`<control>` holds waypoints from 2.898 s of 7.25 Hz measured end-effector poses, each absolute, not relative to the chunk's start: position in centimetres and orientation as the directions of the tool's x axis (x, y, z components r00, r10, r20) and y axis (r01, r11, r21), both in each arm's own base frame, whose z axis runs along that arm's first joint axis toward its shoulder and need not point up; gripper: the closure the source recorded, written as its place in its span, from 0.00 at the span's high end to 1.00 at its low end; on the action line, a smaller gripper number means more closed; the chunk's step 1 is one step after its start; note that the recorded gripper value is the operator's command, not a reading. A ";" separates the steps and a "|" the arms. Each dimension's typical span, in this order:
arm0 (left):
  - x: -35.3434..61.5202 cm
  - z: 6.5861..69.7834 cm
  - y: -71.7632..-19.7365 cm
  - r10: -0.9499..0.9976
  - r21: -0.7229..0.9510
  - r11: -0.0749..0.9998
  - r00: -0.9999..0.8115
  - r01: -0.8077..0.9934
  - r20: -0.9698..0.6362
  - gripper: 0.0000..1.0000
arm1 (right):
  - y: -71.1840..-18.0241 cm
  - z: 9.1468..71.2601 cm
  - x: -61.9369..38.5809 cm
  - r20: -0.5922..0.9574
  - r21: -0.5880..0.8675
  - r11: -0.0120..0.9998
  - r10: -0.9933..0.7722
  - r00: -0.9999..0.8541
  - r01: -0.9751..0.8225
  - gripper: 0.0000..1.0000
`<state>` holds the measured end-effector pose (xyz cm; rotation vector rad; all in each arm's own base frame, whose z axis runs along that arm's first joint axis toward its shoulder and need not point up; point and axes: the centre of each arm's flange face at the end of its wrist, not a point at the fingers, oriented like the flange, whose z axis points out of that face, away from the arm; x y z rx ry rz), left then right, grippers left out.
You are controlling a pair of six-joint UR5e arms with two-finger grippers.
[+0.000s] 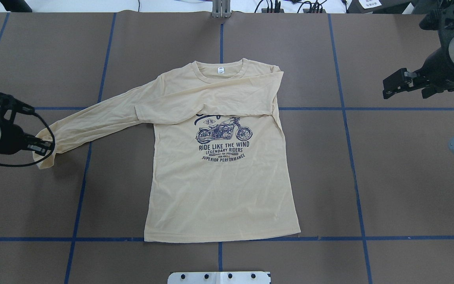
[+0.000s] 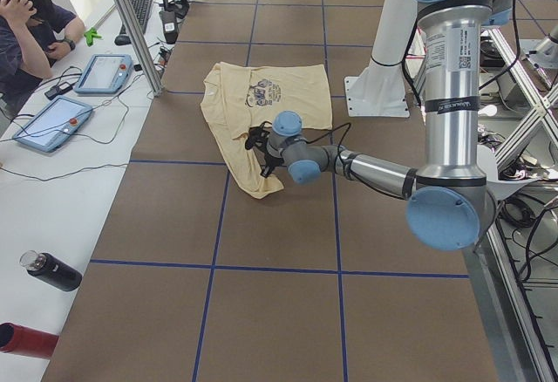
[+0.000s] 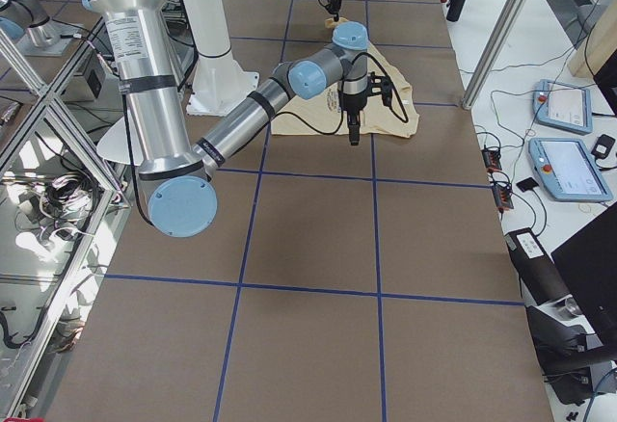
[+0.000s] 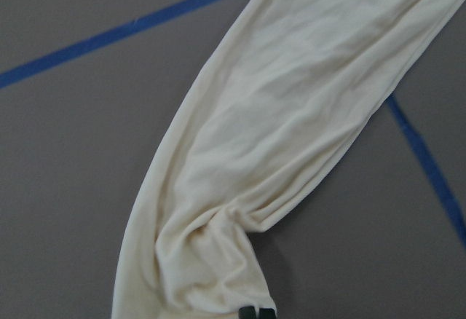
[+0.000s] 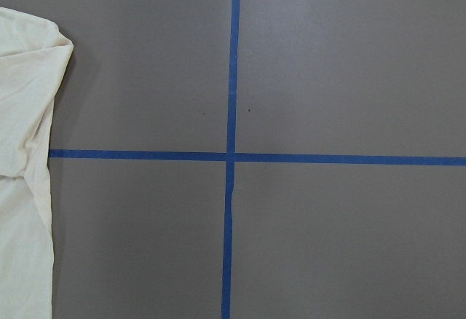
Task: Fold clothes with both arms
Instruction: 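Carry the sleeve with the left gripper across the shirt body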
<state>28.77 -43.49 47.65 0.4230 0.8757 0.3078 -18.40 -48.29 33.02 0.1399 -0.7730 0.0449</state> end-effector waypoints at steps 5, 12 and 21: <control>37.9 21.1 -52.3 0.355 0.371 0.921 0.653 -0.121 -0.668 0.00 | -48.3 32.9 -18.4 0.699 0.110 0.990 -0.011 0.715 -0.093 0.99; 57.3 0.8 -58.0 0.092 0.093 0.995 0.665 -0.034 -0.741 0.63 | -48.3 33.0 -18.5 0.699 0.107 0.990 -0.009 0.715 -0.092 0.99; 63.8 -0.8 -54.1 -0.024 0.025 0.997 0.598 0.073 -0.801 1.00 | -48.4 32.5 -18.8 0.705 0.108 0.989 -0.007 0.709 -0.097 0.99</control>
